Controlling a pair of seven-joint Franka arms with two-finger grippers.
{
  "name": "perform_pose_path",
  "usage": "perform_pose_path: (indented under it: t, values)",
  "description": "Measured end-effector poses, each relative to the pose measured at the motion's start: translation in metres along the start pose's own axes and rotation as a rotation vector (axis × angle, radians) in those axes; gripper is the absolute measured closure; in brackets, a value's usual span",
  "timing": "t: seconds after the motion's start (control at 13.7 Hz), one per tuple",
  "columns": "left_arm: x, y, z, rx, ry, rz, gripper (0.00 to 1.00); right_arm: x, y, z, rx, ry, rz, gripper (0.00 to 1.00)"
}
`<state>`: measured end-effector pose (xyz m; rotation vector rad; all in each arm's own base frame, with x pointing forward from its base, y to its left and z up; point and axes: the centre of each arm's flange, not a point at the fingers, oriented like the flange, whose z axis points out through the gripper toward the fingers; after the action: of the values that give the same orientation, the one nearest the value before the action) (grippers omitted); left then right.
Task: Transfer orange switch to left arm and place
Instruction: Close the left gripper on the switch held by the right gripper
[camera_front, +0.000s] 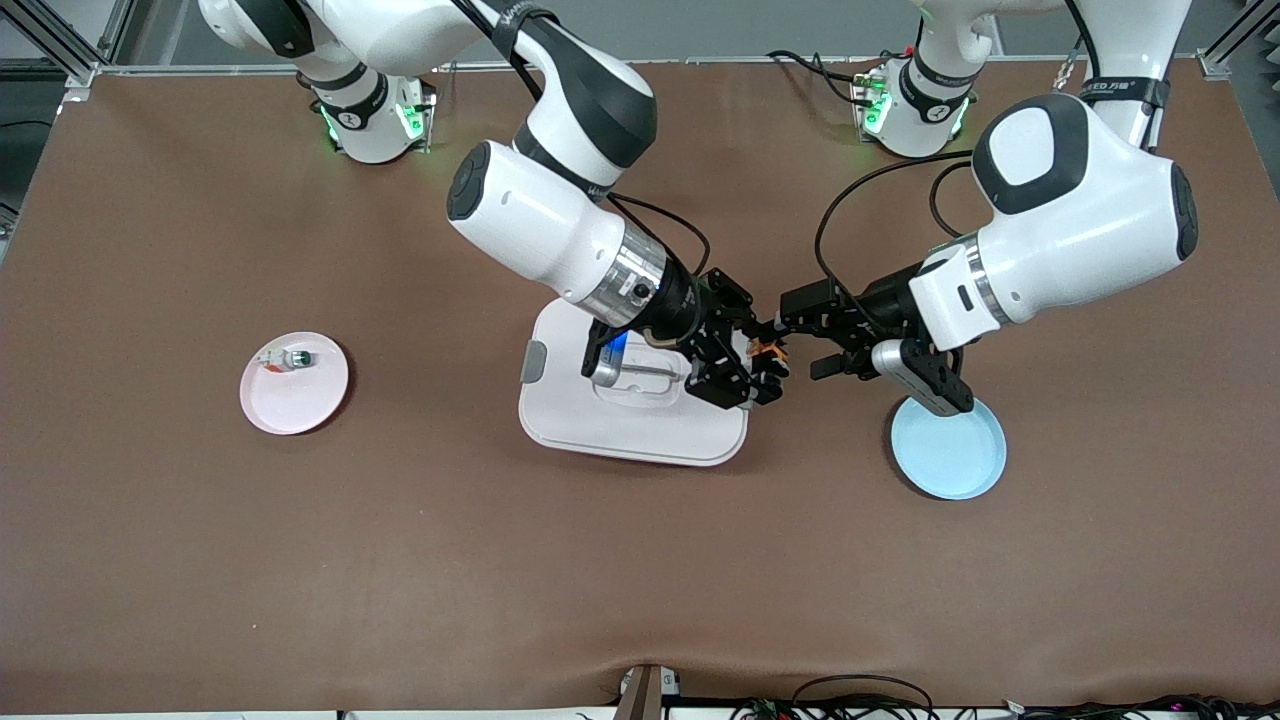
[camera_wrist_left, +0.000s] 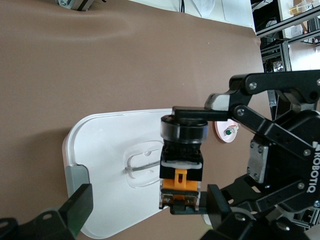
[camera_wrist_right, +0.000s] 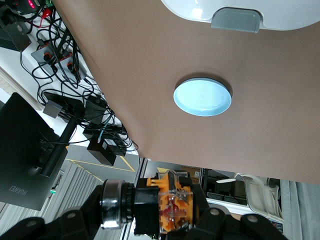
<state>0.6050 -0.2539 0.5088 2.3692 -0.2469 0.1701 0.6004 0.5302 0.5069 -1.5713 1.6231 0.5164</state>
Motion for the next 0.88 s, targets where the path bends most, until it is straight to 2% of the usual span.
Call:
perform_pose_path:
  t: [0.22,0.29,0.66,0.73,0.88]
  values:
    - [0.0,0.001,0.001,0.0,-0.001,0.001,0.01,0.001,-0.001,0.001,0.004,-0.001,0.001,0.28]
    - [0.0,0.001,0.0,-0.001,0.0,0.002,0.04,0.002,-0.001,0.001,0.003,0.0,0.003,0.28]
    - [0.001,0.009,0.0,-0.009,0.004,0.013,0.62,0.004,0.004,0.01,-0.008,0.004,0.014,0.28]
    - [0.001,0.009,0.0,-0.01,0.005,0.016,0.68,0.004,0.005,0.01,-0.007,0.004,0.016,0.28]
    - [0.001,0.009,0.001,-0.01,0.007,0.017,0.67,0.005,0.004,0.01,-0.007,0.006,0.017,0.28]
